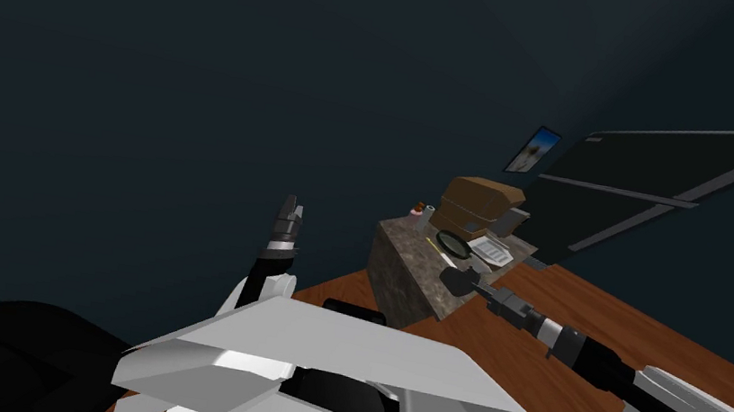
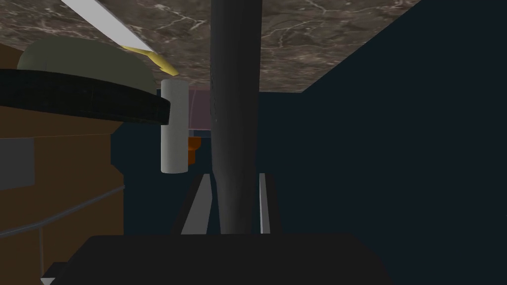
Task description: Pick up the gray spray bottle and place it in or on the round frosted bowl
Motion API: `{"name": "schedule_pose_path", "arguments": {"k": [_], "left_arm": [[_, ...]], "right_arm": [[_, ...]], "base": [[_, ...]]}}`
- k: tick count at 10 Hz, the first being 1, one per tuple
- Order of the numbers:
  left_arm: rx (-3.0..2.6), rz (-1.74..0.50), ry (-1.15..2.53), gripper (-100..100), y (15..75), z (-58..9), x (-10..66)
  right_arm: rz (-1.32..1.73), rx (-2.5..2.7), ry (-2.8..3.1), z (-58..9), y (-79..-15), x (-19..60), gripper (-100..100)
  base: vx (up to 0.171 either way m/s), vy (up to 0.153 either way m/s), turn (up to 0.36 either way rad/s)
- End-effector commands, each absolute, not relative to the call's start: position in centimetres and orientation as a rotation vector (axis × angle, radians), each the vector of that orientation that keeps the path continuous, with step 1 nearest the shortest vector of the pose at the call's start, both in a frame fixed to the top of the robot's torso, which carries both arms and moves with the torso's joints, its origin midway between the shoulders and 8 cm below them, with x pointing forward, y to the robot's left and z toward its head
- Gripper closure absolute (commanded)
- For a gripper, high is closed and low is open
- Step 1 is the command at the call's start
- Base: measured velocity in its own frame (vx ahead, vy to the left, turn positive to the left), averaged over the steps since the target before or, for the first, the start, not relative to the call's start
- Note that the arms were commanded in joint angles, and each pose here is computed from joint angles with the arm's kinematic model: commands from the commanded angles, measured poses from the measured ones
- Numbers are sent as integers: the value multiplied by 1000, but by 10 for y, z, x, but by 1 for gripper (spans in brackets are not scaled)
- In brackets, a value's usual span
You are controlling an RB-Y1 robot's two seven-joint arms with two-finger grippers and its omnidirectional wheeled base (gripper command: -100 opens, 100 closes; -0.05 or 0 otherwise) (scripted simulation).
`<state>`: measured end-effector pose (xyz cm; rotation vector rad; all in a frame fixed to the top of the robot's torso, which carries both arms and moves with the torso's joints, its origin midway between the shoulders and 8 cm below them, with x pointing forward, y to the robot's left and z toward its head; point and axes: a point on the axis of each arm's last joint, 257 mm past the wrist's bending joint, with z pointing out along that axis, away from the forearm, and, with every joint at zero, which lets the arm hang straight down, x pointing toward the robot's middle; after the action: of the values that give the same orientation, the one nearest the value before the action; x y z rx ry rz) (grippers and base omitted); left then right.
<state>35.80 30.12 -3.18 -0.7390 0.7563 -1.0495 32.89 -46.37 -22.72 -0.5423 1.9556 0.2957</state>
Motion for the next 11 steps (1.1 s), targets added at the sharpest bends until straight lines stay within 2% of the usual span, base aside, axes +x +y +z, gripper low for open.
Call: {"name": "schedule_pose_path", "arguments": {"k": [1,2,3,7,11], "left_arm": [[-739,-1050,756,0,301,-32,358],[-739,-1050,756,0,301,-32,358],[-739,-1050,756,0,301,-32,358],[-739,-1050,756,0,301,-32,358],[-739,-1050,756,0,301,-32,358]], "right_arm": [[296,-542,1956,-227,-464,329,100],[296,-542,1955,-227,-464,329,0],[319,-484,1965,-229,-469,325,100],[351,-349,1985,-227,-490,321,100],[373,-224,1988,-220,-512,320,100]], "base": [[0,0,0],[0,0,0],[-107,-47,228],[-158,-108,208],[-157,-69,203]]}}
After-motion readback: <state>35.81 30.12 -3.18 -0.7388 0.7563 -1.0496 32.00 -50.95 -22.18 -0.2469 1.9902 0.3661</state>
